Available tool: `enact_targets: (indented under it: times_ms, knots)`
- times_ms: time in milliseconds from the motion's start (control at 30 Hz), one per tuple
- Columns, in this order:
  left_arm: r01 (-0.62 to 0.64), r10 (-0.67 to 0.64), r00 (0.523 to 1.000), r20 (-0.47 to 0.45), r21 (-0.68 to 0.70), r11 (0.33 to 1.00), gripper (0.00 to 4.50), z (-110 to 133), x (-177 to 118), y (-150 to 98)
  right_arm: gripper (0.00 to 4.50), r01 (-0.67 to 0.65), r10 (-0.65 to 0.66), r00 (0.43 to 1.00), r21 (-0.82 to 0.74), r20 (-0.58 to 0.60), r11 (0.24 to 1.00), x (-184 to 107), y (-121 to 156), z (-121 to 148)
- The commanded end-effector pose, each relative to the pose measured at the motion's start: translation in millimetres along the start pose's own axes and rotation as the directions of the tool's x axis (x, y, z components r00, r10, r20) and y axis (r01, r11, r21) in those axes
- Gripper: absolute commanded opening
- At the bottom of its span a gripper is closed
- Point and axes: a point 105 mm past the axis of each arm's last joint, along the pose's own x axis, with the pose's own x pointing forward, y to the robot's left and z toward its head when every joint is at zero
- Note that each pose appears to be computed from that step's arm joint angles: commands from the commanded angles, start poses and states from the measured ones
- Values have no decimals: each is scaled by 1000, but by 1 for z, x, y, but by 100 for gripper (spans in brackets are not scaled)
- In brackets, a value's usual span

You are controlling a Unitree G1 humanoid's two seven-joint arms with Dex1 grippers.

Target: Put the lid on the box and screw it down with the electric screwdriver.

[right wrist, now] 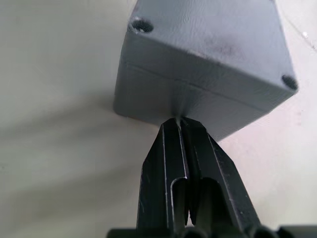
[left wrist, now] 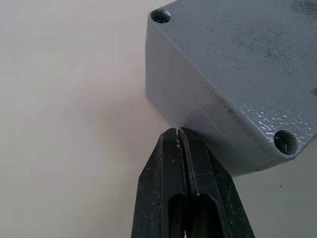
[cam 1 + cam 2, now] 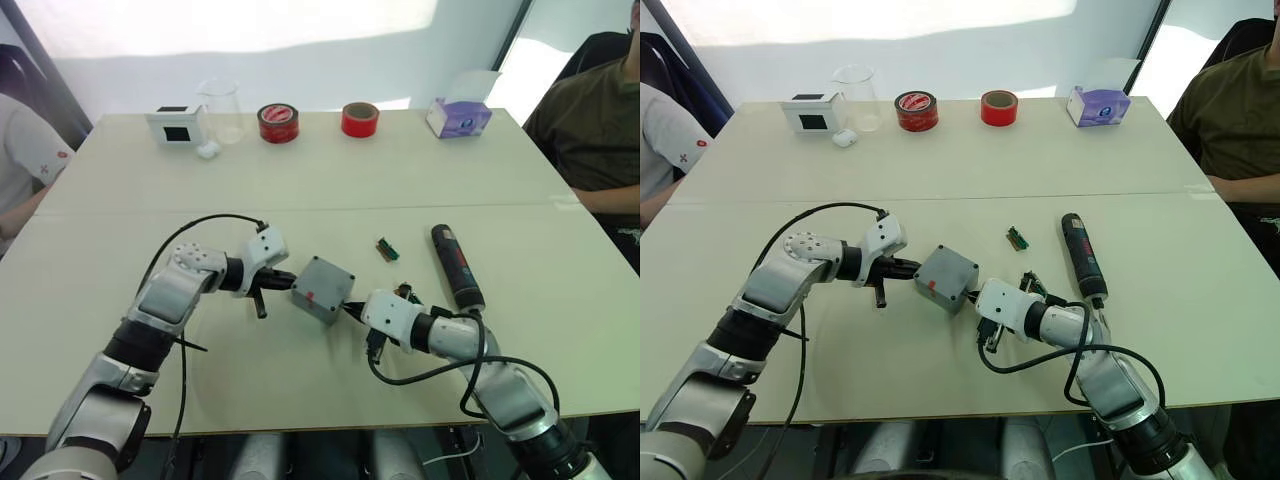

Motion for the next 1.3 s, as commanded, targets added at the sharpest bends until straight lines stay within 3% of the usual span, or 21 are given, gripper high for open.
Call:
enact_targets:
  times_ms: [33, 333, 833, 967, 1033, 1067, 1200, 1300]
  knots:
    - [75, -77, 995, 62, 27, 997, 0, 18, 2, -20, 5, -6, 8, 997, -29, 73, 1000, 3, -2, 20]
    - [86, -84, 995, 43, -27, 996, 0, 11, -7, -39, 5, -40, 42, 996, -26, 80, 999, 0, 3, 21]
    - [23, -22, 1000, 21, -54, 998, 0, 2, -14, -28, 5, -57, 60, 995, -36, 76, 998, -3, 4, 22]
    - [-22, 33, 996, 88, -123, 992, 0, 8, -28, -17, 5, -27, 29, 997, -39, 73, 999, -10, -4, 21]
    - [-117, 148, 960, 238, -140, 983, 0, 27, -46, -3, 5, 7, -5, 997, -34, 74, 999, -21, -14, 21]
    - [-145, 182, 947, 266, -153, 978, 0, 31, -56, 2, 5, 21, -19, 997, -27, 71, 999, -28, -18, 21]
    - [-234, 274, 937, 218, -193, 953, 0, 36, -80, 21, 5, 95, -106, 988, 102, 115, 990, -52, -36, 35]
    - [-187, 234, 931, 282, -182, 965, 0, 58, -88, 19, 5, 156, -190, 974, 244, 125, 957, -70, -49, 40]
